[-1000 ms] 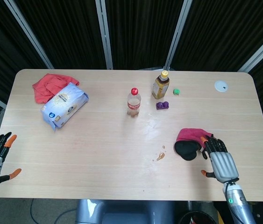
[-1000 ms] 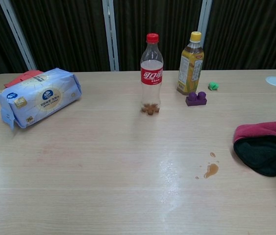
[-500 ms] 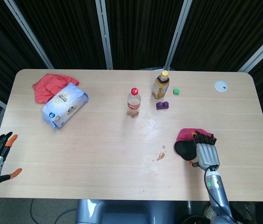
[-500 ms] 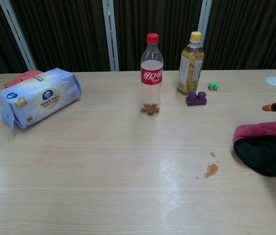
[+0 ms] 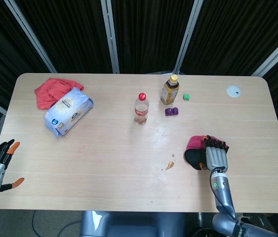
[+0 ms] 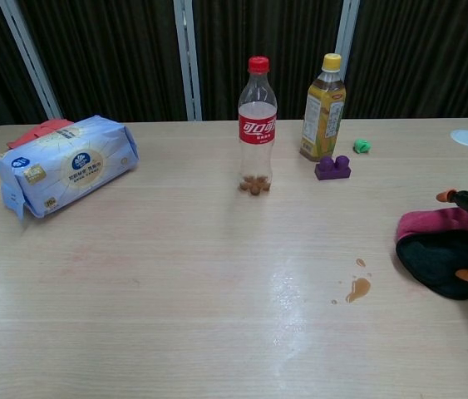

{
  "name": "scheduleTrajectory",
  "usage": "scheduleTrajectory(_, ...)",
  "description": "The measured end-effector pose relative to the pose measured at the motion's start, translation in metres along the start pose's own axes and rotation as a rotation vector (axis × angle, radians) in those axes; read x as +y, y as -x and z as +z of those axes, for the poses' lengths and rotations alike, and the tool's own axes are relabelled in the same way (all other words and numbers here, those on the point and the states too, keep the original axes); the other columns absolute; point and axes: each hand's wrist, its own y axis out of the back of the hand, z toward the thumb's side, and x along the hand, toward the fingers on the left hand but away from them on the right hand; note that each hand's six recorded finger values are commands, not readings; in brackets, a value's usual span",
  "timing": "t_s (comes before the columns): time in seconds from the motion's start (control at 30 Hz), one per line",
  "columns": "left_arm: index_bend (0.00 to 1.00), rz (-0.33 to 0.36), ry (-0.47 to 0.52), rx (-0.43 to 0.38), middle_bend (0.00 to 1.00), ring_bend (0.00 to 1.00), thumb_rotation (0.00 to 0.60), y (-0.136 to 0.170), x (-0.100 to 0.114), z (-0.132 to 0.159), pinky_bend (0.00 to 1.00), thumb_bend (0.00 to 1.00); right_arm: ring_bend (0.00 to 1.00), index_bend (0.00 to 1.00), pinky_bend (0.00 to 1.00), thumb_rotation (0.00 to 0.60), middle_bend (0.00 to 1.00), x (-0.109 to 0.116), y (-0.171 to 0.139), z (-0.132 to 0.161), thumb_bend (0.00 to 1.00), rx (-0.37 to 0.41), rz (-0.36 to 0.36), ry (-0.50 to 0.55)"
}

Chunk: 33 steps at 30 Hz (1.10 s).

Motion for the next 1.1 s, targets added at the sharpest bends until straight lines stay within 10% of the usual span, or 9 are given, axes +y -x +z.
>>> scheduleTrajectory(0.2, 0.0, -0.005, 0.001, 0.005, 0.0, 0.0, 0.6, 0.0, -0.001, -0.001, 0.0, 0.0, 0.0, 0.07, 0.04, 0.6, 0.02, -0.004, 0.018, -0.01, 0.32, -0.041, -0.004, -0.024)
scheduleTrajectory(0.37, 0.0, -0.008, 0.0, 0.007, 0.0, 0.0, 0.6, 0.0, -0.001, 0.0, 0.0, 0.0, 0.32, 0.61, 0.45, 0.6, 0.48, -0.001, 0.028, -0.012, 0.45, -0.056, -0.02, -0.028)
scheduleTrajectory(0.47, 0.0, -0.008, 0.0, 0.008, 0.0, 0.0, 0.6, 0.0, -0.001, -0.001, 0.0, 0.0, 0.47, 0.74, 0.59, 0.6, 0.62, 0.004, 0.028, -0.008, 0.48, -0.036, -0.052, -0.021)
scheduleTrajectory(1.1, 0.0, -0.005, -0.001, 0.011, 0.0, 0.0, 0.6, 0.001, -0.002, 0.0, 0.0, 0.0, 0.52, 0.77, 0.68, 0.6, 0.66, -0.004, -0.042, 0.088, 0.49, 0.342, -0.029, 0.073)
